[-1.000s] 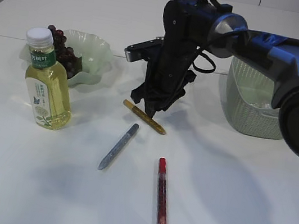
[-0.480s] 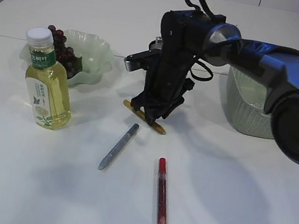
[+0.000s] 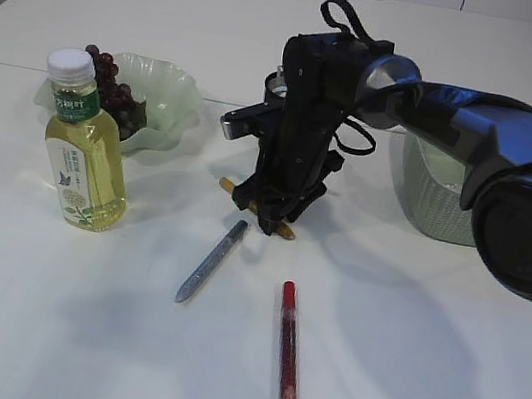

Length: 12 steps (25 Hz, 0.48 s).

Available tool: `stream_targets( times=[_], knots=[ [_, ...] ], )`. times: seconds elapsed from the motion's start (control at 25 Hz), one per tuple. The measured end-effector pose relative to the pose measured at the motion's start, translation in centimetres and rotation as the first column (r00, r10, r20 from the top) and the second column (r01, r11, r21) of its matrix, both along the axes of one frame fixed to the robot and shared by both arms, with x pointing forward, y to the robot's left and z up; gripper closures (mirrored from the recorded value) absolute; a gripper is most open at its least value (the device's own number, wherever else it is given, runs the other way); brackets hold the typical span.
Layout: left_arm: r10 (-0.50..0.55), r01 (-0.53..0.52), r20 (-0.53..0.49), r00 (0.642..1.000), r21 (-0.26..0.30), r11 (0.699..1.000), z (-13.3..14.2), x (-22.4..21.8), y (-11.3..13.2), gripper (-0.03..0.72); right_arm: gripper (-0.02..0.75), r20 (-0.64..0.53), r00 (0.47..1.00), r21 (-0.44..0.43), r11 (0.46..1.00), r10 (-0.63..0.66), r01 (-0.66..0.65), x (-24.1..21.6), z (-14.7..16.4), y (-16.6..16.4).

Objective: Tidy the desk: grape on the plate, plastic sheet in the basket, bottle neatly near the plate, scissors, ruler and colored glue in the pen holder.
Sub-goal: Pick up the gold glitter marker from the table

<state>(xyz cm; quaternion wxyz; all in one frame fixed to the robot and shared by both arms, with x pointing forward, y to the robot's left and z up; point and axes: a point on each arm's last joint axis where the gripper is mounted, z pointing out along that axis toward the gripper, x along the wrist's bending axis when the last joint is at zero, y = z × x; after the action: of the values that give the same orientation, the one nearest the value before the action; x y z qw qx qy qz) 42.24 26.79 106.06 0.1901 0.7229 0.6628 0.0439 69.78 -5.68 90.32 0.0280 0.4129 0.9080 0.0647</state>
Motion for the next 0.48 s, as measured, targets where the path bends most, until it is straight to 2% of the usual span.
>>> stream_targets(
  times=[0.16,0.32,0.48],
  knots=[
    [0.000,0.000,0.002,1.000,0.000,1.000,0.01,0.02,0.00,0.380,0.399,0.000,1.000,0.000,1.000,-0.002,0.002,0.00,0.00,0.00],
    [0.001,-0.001,0.006,1.000,0.000,1.000,0.02,0.05,0.00,0.380,0.463,0.000,1.000,0.000,1.000,-0.002,0.002,0.00,0.00,0.00],
    [0.002,-0.002,0.008,1.000,0.000,1.000,0.02,0.07,0.00,0.380,0.490,0.000,1.000,0.000,1.000,-0.004,0.004,0.00,0.00,0.00]
  ],
)
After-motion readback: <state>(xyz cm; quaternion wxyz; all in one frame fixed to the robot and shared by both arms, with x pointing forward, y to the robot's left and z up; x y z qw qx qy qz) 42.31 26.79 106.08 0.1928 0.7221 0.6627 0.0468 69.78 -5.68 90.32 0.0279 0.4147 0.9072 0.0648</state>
